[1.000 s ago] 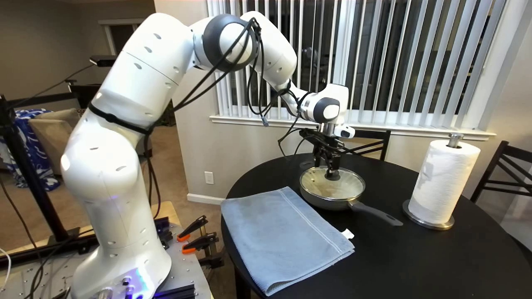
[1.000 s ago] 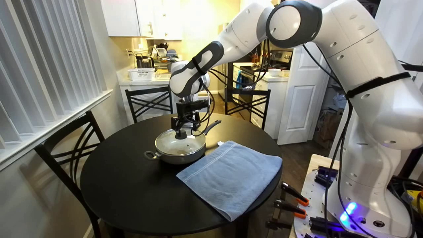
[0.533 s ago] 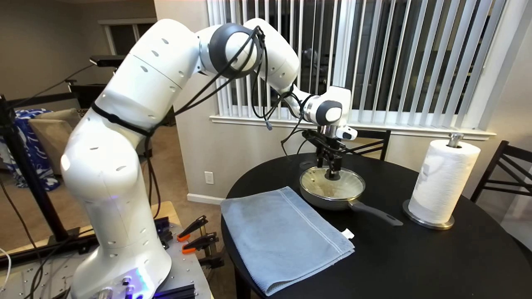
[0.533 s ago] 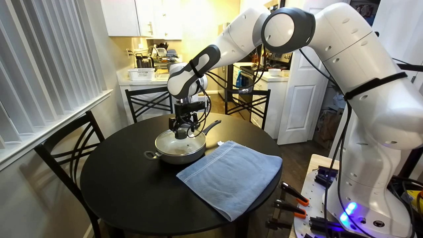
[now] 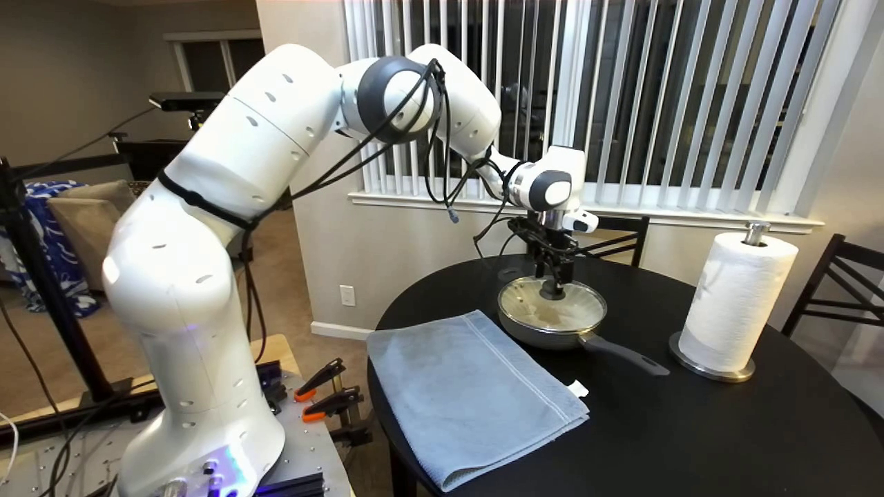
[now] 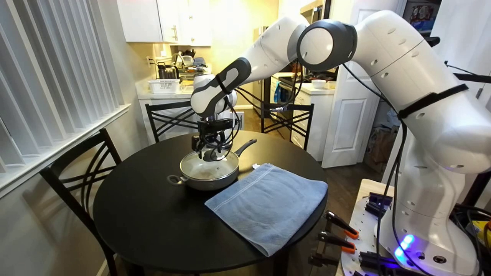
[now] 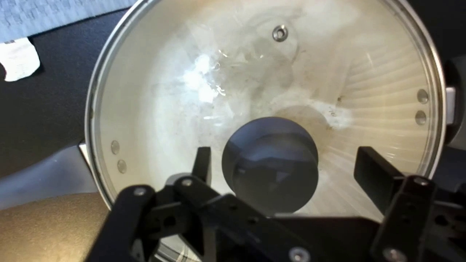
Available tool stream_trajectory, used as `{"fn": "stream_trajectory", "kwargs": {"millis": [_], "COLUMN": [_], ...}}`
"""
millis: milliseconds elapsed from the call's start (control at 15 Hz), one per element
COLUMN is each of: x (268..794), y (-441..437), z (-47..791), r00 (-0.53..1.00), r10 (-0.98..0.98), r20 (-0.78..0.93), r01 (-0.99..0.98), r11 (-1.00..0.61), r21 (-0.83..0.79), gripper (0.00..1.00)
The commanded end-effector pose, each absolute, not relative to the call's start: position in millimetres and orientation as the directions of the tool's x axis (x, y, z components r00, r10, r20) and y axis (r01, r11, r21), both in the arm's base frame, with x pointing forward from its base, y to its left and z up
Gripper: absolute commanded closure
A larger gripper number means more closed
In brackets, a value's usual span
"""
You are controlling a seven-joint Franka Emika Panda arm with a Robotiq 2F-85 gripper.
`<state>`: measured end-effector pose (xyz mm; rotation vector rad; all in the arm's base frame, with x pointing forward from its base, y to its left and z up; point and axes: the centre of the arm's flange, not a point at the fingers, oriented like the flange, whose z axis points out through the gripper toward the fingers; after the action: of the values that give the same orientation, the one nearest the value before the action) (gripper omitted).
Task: Put the glass lid on the blue towel.
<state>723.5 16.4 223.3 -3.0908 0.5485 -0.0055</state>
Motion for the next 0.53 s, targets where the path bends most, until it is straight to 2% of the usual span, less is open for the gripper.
{"fn": "stream_trajectory", "kwargs": {"millis": [0,267,333,400,467], "x": [731.2,733.0,733.6,734.1,734.3], "y": [16.1,10.3,9.1,8.1,7.5], "z": [215.8,215.1,215.5,216.3,217.5], "r00": [0.923,0.914,0.913,0.911,0.911], "r10": [-0.385,-0.406,-0.408,-0.411,-0.412], "r20": [0.018,0.022,0.023,0.026,0.028], "r01": [-0.385,-0.406,-0.408,-0.411,-0.412], "r11": [-0.923,-0.914,-0.913,-0.912,-0.911], "r21": [-0.004,-0.006,-0.006,-0.006,-0.007], "gripper": [0.00,0.00,0.05,0.27,0.29]}}
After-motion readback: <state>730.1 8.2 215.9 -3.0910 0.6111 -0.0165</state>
